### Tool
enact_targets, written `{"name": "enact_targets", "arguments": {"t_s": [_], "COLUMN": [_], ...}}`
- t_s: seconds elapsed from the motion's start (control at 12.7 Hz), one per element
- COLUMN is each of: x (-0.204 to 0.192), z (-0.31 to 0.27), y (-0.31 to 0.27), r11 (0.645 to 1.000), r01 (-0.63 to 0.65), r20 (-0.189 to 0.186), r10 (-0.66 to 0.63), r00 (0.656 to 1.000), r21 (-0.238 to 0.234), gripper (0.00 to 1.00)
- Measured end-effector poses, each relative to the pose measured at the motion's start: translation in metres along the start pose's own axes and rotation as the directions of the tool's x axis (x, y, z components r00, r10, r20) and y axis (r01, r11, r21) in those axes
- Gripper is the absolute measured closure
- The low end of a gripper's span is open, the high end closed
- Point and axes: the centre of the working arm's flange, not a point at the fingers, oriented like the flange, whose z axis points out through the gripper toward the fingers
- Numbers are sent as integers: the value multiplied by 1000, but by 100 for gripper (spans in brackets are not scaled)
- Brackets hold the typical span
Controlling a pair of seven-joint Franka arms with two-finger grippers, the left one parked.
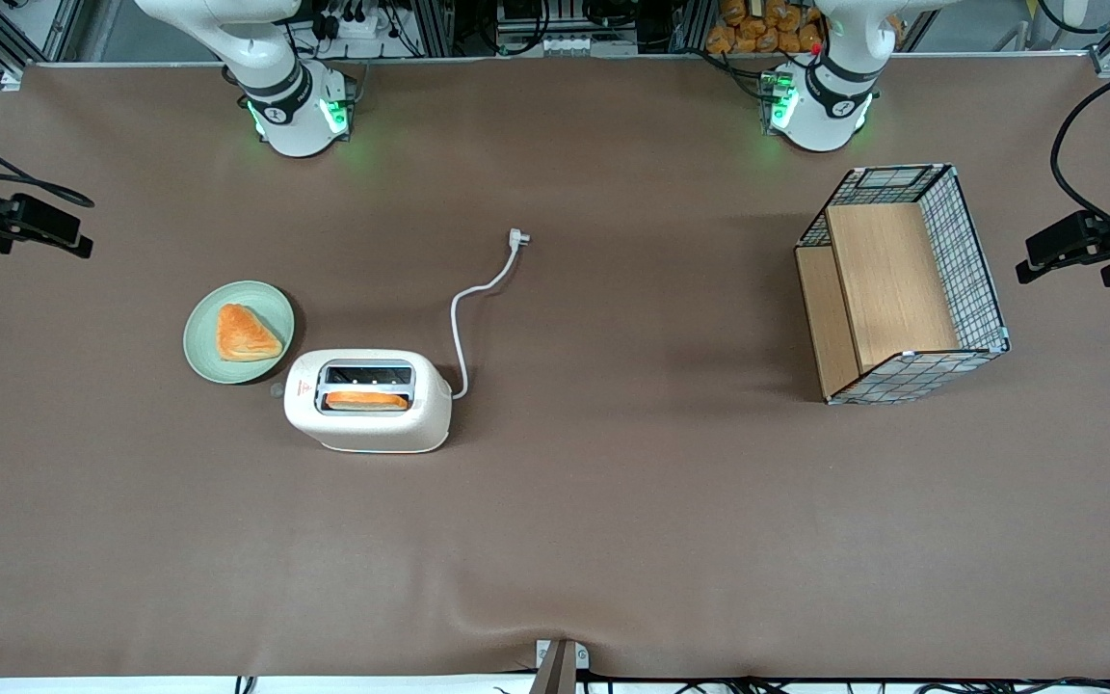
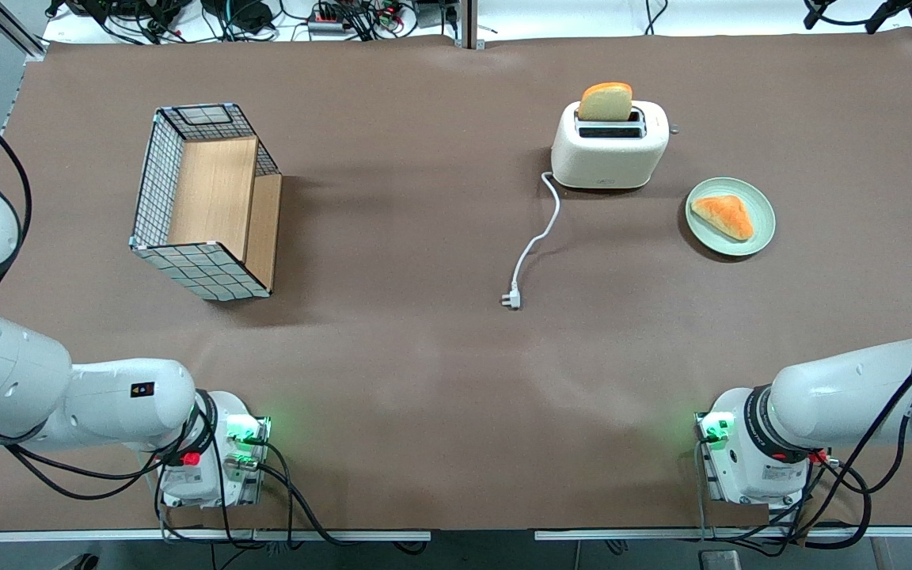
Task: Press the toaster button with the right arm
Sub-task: 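Move the right gripper toward the lever on the white toaster's side, then lower the right gripper onto the toaster's brown lever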
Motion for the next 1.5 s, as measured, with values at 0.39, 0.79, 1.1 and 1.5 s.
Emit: {"name": "enact_targets", "arguments": {"t_s": [0.39, 0.79, 1.1, 1.5], "x": [22, 35, 61, 88], "z": [34, 78, 131, 180], "y": [-2, -11, -16, -30], "r11": [999, 991, 986, 975], "r01": [-6, -19, -40, -59], "r20": [52, 113, 174, 187], "r10": [4, 4, 11, 18], "r00": [999, 994, 985, 982], "r21": [40, 131, 164, 216], "gripper": [0, 0, 15, 76]}}
